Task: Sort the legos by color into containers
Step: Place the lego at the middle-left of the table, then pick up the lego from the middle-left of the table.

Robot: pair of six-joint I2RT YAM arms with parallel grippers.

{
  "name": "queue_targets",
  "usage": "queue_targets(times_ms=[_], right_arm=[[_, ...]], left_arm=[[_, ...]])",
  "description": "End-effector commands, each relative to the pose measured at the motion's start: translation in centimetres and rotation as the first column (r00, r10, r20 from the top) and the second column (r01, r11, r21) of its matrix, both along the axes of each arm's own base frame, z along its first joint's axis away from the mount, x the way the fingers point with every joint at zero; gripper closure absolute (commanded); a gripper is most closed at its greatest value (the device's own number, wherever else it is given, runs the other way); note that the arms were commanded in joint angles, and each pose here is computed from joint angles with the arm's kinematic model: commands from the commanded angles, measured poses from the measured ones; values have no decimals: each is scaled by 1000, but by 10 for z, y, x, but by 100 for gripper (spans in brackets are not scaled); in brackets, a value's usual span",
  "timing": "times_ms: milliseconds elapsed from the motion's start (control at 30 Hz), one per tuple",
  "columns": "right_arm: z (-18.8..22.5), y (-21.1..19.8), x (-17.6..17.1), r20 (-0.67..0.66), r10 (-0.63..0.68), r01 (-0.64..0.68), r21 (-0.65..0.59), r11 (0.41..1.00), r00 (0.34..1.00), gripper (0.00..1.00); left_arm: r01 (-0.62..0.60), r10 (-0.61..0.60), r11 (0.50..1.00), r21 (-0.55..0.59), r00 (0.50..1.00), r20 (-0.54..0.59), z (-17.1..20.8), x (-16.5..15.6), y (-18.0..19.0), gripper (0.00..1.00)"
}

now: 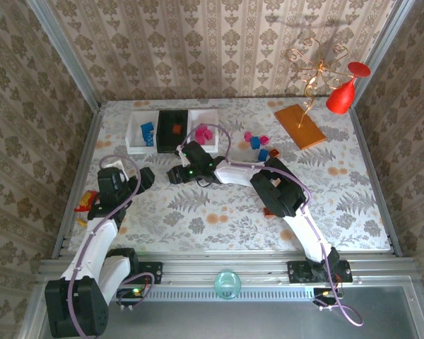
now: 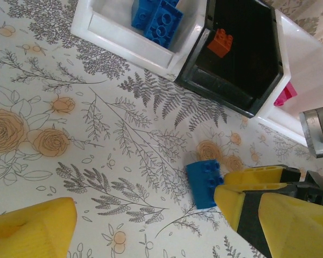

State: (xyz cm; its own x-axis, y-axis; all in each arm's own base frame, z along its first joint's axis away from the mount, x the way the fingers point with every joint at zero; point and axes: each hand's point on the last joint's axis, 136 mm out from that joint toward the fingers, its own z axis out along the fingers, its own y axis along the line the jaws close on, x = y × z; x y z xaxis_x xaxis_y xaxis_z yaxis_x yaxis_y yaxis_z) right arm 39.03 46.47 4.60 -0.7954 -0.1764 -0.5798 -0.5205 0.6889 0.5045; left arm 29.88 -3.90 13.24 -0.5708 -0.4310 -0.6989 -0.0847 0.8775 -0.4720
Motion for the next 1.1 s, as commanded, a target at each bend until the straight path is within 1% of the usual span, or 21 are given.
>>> queue_targets(times_ms=[0,100,233,367,500,700,833,933,1067], right_arm=[[33,2,-5,-1,26,-26,58,998,1000,44],[50,-21,-11,18,4,-6,63,998,1000,41],[68,-74,-19,68,-79,75,57,996,995,38],[76,-129,-30,109,-166,165,22,986,980,33],[77,-164,-37,129,-221,222,6,975,967,27],[68,-182,-43,122,-240,243,-14,970,963,23],[65,-186,-45,107,-242,244,-12,970,964,21],[65,-190,-46,108,-248,250,-11,968,963,20],[62,-193,-46,102,-252,255,-15,967,962,20]], left_arm=[[14,-14,999,-39,1000,-8,-6,0,-7,13],[26,-27,999,-33,999,-24,-13,2,-14,15],[68,-69,998,-5,996,-61,-30,6,-33,17],[132,-120,986,100,986,-118,-46,15,-56,18],[171,-133,958,231,976,-171,-63,25,-70,20],[244,-165,913,326,953,-253,-89,41,-91,22],[256,-149,894,368,944,-295,-104,53,-92,28],[261,-142,884,388,940,-310,-111,59,-92,34],[277,-155,875,396,937,-312,-115,66,-96,51]])
